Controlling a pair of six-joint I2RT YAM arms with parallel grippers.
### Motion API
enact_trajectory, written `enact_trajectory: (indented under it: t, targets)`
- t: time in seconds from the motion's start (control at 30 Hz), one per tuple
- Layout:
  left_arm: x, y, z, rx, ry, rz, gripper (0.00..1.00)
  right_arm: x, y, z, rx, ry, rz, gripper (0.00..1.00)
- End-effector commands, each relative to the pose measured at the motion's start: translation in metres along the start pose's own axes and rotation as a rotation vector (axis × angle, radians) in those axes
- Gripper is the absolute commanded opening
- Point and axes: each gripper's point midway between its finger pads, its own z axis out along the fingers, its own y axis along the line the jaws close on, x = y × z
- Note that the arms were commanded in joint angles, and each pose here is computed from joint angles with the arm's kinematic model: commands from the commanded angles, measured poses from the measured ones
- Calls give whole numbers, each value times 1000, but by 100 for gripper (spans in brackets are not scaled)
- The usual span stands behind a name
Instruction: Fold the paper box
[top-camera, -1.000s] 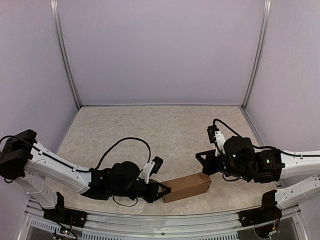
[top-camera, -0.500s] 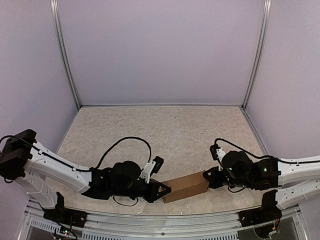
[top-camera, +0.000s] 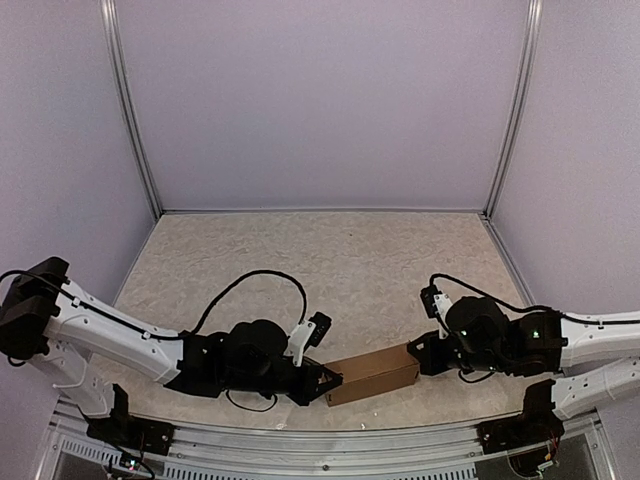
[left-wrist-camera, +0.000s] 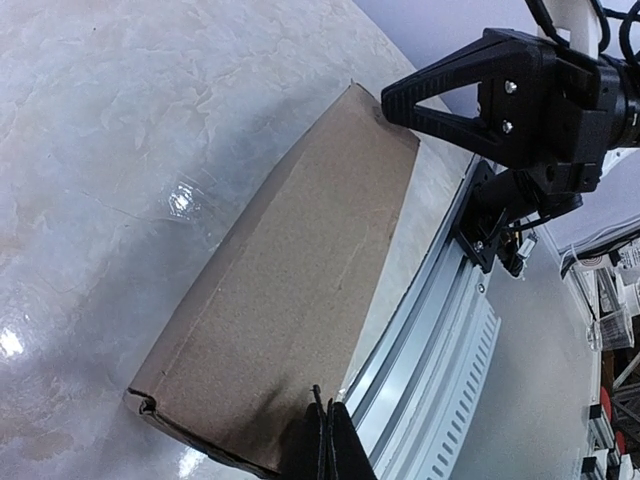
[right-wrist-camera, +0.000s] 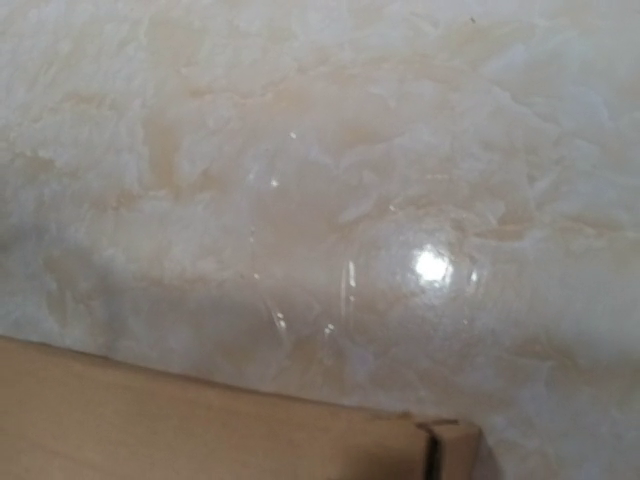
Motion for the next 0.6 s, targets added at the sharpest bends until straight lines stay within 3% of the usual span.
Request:
enact_trajectory:
  t: [0.0, 0.3, 0.57]
  targets:
    - [21, 24, -3, -122, 107, 45, 0, -15, 9, -11, -26, -20, -33, 0]
    - [-29, -7, -28, -117, 22, 122, 0, -38, 37, -36, -149, -66, -113, 0]
    - [-74, 10, -61, -258, -76, 131, 0, -30, 62, -47, -291, -19, -183, 0]
